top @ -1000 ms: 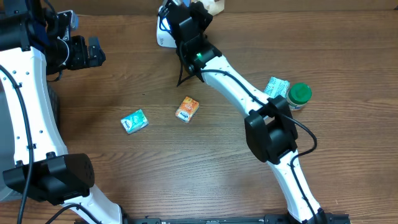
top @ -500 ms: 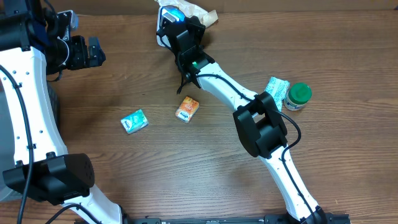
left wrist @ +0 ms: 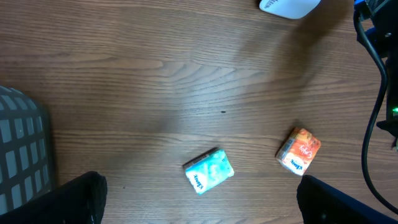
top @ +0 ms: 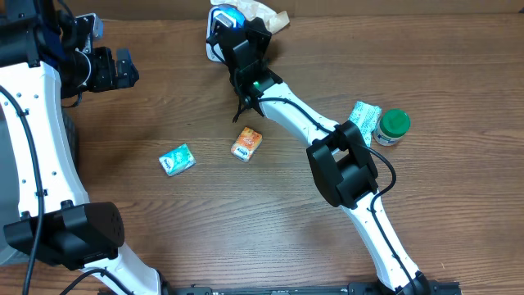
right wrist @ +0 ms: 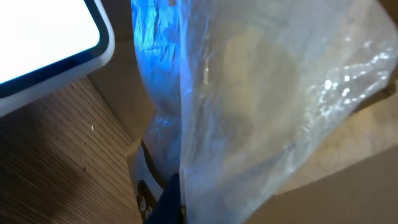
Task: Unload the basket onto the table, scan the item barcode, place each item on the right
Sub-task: 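Hold and turn the pouch in front of the scanner, then carry the pouch right and lower it near the jar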
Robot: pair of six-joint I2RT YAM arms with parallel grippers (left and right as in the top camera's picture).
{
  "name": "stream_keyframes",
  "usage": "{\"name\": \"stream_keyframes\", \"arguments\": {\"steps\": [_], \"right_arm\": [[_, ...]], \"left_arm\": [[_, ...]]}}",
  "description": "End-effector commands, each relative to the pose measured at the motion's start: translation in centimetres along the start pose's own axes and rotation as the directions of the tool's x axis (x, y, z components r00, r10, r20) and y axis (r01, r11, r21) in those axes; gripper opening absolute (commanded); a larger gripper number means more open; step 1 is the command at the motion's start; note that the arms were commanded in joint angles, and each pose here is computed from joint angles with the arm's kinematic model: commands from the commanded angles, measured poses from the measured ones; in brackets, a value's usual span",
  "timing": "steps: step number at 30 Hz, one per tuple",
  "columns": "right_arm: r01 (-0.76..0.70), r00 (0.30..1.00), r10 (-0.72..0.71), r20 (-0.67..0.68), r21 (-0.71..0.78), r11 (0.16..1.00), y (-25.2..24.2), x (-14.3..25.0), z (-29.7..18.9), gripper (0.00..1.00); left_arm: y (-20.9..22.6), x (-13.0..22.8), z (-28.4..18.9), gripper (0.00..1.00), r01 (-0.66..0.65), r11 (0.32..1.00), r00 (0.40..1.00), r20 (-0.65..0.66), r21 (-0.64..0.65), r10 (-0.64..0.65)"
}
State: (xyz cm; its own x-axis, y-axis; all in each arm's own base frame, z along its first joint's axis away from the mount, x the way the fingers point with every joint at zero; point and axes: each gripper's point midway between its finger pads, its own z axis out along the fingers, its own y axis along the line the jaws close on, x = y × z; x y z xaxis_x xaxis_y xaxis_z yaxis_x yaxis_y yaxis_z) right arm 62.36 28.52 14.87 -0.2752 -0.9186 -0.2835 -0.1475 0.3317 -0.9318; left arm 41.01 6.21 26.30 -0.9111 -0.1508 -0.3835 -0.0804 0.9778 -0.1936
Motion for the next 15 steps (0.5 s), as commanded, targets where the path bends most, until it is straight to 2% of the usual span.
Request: {"name": "stream_keyframes", "arguments": {"steps": [1,7,10,15], "right_arm": [[-0.018,1.000,0.018,-0.007,0.033,0.999,-1.8,-0.4,-0.8,0.04],[-0.092,0.996,0.090,0.021,0.098,0.991,-8.7,-1.7,-3.7,0.04],[-0.105,0.994,0.103,0.036,0.052,0.993,-11.8,-2.4,-7.1,0.04],[-0.134,0.978,0.172,0.122,-0.269,0.954,-11.9,-3.4,-14.5,0.04]], "left_arm": [[-0.3,-0.1,-0.2,1.00,-0.020,1.000,1.000,0.010,0.009,0.020],[-0.3,-0.1,-0.2,1.00,-0.020,1.000,1.000,0.010,0.009,0.020],[-0.3,-0.1,-0.2,1.00,-0.020,1.000,1.000,0.010,0.009,0.020],[-0.3,-0.1,-0.2,0.99,-0.020,1.000,1.000,0.010,0.009,0.020]]}}
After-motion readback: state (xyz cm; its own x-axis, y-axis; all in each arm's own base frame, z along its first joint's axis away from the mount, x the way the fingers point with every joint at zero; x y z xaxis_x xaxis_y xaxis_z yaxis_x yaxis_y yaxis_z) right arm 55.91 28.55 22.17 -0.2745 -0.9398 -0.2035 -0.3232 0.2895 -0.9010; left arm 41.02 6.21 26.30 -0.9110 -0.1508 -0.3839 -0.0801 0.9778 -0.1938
